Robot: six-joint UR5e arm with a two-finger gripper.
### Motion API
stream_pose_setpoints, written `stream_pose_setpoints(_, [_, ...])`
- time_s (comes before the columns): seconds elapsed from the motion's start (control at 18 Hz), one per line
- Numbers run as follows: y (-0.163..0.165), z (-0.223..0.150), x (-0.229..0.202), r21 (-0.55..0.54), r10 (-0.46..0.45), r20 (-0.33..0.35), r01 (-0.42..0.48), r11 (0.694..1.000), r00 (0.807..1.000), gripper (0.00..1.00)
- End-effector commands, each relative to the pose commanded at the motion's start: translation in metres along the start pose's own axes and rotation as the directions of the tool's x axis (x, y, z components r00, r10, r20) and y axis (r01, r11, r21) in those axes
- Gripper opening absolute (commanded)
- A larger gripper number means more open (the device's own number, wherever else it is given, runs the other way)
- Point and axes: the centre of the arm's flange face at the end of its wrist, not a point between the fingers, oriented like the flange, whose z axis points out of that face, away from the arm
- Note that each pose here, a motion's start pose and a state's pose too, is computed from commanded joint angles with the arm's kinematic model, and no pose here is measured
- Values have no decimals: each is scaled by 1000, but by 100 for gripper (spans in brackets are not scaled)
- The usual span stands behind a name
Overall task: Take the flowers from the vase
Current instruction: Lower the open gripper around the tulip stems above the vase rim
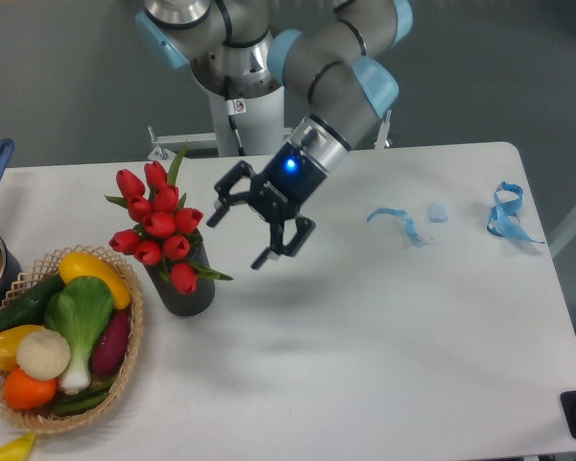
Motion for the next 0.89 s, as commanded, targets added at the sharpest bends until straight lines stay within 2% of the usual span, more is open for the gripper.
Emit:
stream_pose_setpoints(0.39, [3,20,17,30,11,-57,-10,999,998,100])
stream_pose_setpoints(0.67, [7,24,13,28,1,-67,1,1000,998,100])
stream_pose_setpoints(0.89, [8,48,14,25,5,-118,-2,1000,993,100])
